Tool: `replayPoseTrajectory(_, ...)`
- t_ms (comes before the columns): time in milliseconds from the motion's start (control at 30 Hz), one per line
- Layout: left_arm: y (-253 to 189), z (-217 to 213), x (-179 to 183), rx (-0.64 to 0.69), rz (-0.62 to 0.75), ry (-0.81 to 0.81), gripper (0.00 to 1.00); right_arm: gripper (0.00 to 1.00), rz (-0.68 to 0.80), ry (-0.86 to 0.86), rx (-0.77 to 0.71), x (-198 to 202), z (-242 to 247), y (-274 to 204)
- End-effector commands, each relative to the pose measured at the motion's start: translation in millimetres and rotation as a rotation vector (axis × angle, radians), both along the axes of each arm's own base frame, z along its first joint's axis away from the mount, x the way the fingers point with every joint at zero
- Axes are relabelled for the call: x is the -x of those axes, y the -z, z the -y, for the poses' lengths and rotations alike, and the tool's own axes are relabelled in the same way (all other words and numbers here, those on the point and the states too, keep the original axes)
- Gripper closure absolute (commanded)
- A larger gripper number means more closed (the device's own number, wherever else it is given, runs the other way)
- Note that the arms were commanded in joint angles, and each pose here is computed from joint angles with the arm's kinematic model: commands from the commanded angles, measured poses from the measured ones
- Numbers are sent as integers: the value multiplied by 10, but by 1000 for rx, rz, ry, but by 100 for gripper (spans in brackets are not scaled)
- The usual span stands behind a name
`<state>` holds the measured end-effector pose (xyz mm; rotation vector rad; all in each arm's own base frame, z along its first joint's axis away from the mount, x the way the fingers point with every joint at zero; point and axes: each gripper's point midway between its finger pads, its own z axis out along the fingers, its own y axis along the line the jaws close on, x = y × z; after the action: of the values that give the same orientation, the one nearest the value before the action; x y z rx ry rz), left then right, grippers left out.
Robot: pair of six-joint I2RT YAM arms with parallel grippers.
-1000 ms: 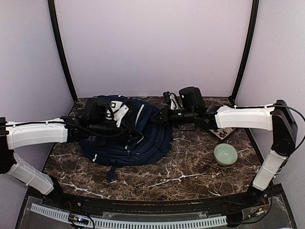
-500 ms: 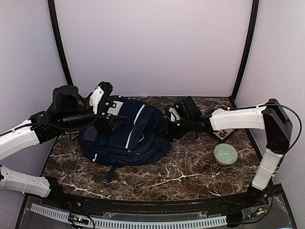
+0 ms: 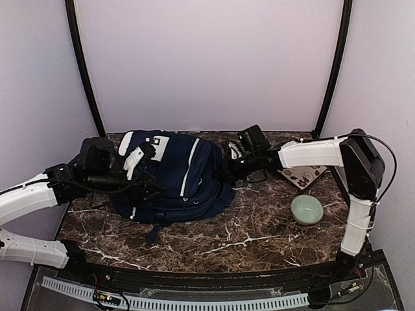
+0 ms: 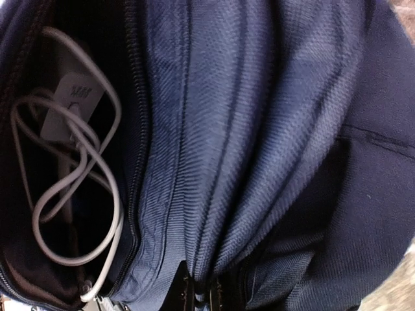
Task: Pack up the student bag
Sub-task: Adjust the student bag at the center of the board.
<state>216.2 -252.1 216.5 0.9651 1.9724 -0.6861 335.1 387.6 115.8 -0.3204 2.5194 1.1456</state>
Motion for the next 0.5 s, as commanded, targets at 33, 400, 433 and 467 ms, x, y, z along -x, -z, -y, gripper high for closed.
replayPoseTrajectory(33, -59, 189, -57, 148, -31, 6, 42, 93, 131, 103, 89, -818, 370, -181)
replayPoseTrajectory(400, 295, 143, -558, 87, -9, -212, 25, 62, 424, 180, 316, -454, 590, -790)
replayPoseTrajectory(433, 316, 154, -574, 92, -10, -214, 23, 63, 437, 139, 317, -291, 495, -749)
replayPoseTrajectory(467, 330, 162, -583, 93, -5, -212, 23, 65, 447, 96, 324, -116, 383, -695)
